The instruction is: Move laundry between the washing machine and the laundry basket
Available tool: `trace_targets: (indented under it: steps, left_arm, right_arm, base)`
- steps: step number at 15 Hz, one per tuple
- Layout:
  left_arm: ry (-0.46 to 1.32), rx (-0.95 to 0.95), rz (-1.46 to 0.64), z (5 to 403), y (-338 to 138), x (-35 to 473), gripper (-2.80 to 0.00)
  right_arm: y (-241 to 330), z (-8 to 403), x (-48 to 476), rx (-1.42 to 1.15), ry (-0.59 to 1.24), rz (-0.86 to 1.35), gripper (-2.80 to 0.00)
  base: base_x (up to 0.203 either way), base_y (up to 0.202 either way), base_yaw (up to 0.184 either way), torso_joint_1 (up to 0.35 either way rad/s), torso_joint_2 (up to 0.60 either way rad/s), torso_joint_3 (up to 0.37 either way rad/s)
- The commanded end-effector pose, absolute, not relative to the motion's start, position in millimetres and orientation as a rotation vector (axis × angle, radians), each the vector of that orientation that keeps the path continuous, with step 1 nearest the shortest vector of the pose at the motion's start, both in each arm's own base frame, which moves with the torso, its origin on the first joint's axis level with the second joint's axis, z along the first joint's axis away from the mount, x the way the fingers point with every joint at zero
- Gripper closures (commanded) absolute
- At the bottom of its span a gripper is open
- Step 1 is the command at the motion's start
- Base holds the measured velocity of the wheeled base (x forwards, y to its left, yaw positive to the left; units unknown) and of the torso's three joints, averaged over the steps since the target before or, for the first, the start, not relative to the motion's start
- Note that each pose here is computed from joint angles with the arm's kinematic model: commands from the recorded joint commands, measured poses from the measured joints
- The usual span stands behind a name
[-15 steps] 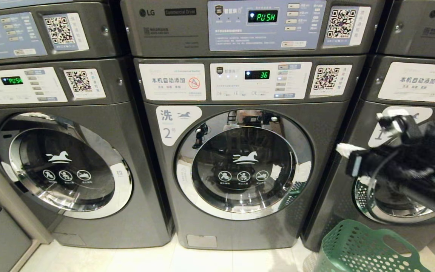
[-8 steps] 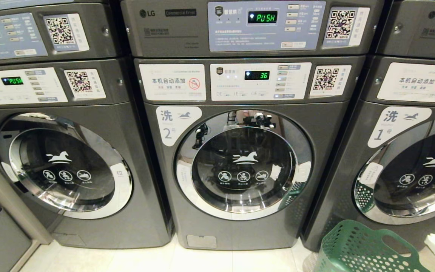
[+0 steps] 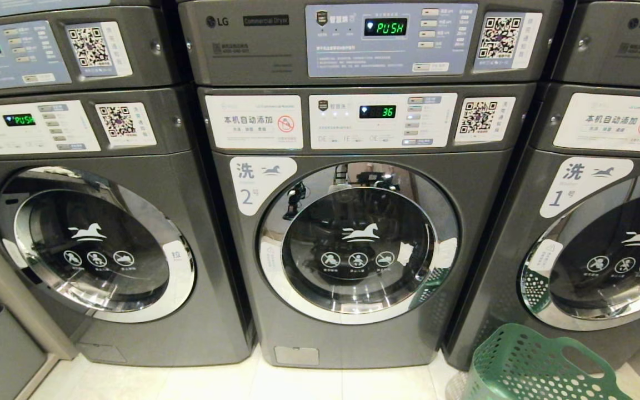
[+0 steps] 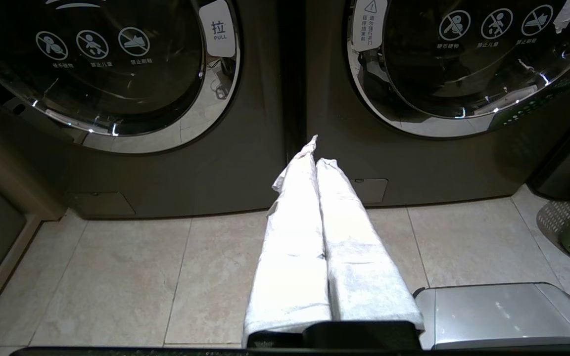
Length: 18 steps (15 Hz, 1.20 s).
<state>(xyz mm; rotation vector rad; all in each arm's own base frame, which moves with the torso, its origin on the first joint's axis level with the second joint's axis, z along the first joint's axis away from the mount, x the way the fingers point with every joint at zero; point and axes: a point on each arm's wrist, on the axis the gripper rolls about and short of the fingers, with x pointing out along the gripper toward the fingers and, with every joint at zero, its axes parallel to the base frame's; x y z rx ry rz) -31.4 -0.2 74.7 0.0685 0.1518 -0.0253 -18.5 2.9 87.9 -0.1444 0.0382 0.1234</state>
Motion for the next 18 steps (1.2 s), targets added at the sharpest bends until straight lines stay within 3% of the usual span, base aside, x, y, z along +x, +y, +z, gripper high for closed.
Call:
trace_targets:
  steps: [1,10,18]
  left_arm:
    - [0.153,0.068,-0.025,74.6,-0.2,-31.4,0.00]
    - [0.153,0.069,-0.025,74.6,-0.2,-31.4,0.00]
    - [0.153,0.069,-0.024,74.6,-0.2,-31.4,0.00]
  right_arm:
    - [0.2,80.1,-24.5,-0.154,-0.031,0.016,0.00]
    - [1.1,75.6,-22.8,-0.206,-0.008,0.064,0.00]
    - [1.0,75.5,-22.9,-0.081,-0.001,0.058,0.00]
  base:
    - [0.000,0.000,0.000,0.000,0.00,0.000]
    - [0.000,0.000,0.000,0.000,0.00,0.000]
    - [0.000,0.000,0.000,0.000,0.00,0.000]
